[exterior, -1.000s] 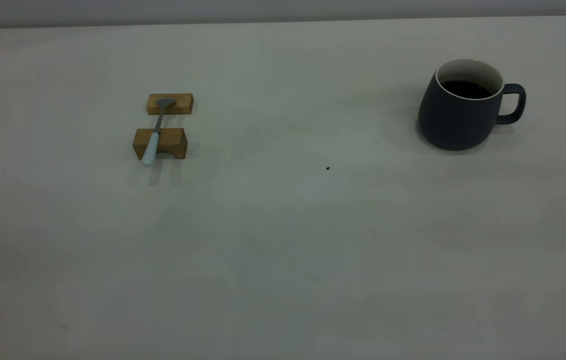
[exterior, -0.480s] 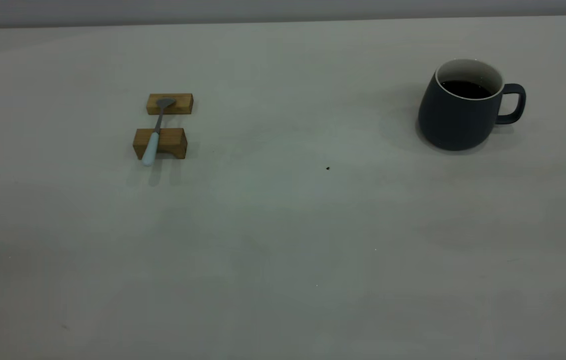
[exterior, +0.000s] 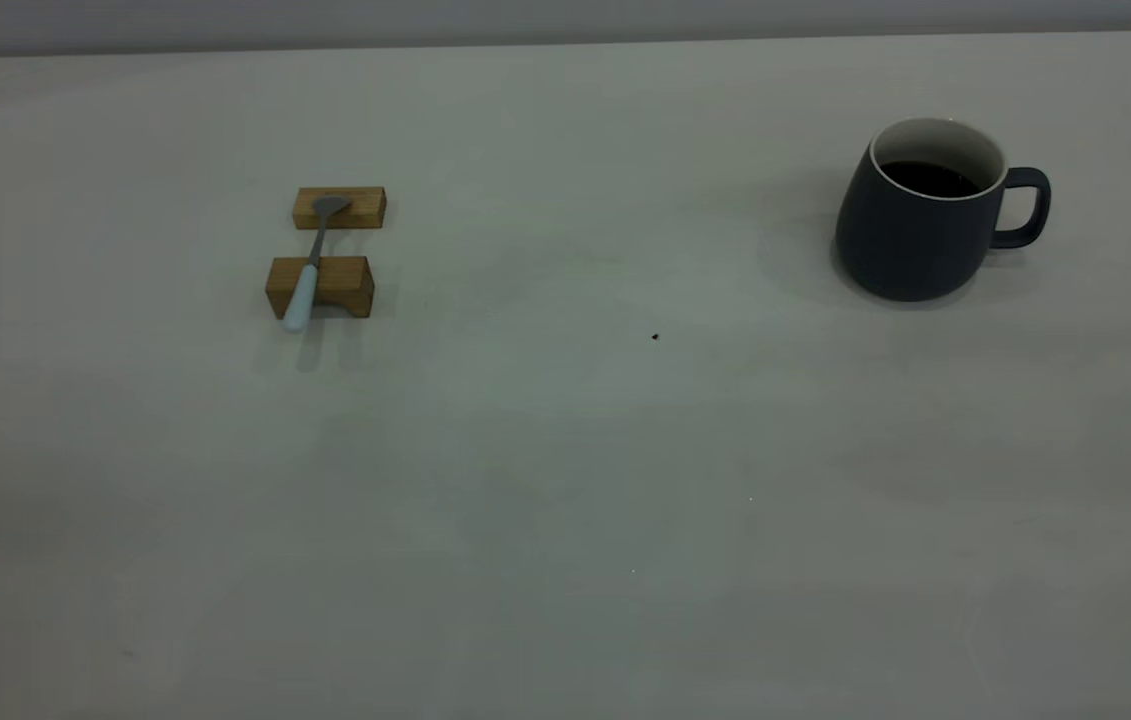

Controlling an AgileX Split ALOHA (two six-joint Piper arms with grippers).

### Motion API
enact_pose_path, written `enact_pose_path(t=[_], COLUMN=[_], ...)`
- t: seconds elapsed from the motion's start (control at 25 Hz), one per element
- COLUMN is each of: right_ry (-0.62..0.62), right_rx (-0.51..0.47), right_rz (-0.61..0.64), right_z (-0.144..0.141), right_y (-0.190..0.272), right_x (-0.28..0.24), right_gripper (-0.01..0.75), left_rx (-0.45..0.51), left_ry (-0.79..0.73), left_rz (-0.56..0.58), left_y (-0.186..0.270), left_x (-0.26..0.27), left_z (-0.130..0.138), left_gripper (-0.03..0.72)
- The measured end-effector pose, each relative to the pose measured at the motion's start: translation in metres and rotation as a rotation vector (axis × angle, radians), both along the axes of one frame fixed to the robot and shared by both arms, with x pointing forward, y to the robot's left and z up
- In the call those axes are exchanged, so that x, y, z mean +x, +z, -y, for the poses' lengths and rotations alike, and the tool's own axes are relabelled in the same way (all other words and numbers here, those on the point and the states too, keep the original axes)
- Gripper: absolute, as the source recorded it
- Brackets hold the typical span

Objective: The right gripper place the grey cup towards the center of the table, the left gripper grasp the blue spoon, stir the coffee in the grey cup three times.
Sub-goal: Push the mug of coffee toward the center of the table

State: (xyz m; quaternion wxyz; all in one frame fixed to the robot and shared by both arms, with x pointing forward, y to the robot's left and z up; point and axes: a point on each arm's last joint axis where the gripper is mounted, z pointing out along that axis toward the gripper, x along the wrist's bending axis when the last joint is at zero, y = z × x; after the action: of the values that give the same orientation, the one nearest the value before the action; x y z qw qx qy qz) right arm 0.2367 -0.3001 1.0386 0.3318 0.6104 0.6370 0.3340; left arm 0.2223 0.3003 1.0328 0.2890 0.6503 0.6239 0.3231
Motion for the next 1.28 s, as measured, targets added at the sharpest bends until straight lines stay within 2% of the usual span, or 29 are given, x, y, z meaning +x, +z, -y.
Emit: enact_pose_path(t=[0.16, 0.28, 0.4, 0.56, 0.88, 1.12, 1.28], right_ry=[0.017, 0.049, 0.071, 0.109, 0.265, 0.418, 0.546], right_rx=[0.016, 0.029, 0.028, -0.023, -0.207, -0.321, -0.453], right_rz=[-0.012, -0.076, -0.124, -0.169, -0.287, -0.354, -0.36], right_z=[-0.002, -0.006, -0.009, -0.011, -0.015, -0.019, -0.021], right_y=[0.0, 0.004, 0.013, 0.019, 0.0, -0.036, -0.071], right_x=[0.002, 0.015, 0.041, 0.091, 0.202, 0.275, 0.311], right_gripper=[0.5, 0.506, 0.55, 0.626, 0.612, 0.581, 0.579], left_rx=[0.0, 0.0, 0.0, 0.0, 0.0, 0.0, 0.0], left_ry=[0.0, 0.0, 0.0, 0.0, 0.0, 0.0, 0.0], left_rz=[0.0, 0.0, 0.0, 0.0, 0.0, 0.0, 0.0], left_y=[0.0, 0.0, 0.0, 0.0, 0.0, 0.0, 0.0], left_x=[0.0, 0.0, 0.0, 0.0, 0.0, 0.0, 0.0], left_z=[0.0, 0.0, 0.0, 0.0, 0.0, 0.0, 0.0], left_gripper=[0.477, 0.477, 0.477, 0.477, 0.477, 0.477, 0.477])
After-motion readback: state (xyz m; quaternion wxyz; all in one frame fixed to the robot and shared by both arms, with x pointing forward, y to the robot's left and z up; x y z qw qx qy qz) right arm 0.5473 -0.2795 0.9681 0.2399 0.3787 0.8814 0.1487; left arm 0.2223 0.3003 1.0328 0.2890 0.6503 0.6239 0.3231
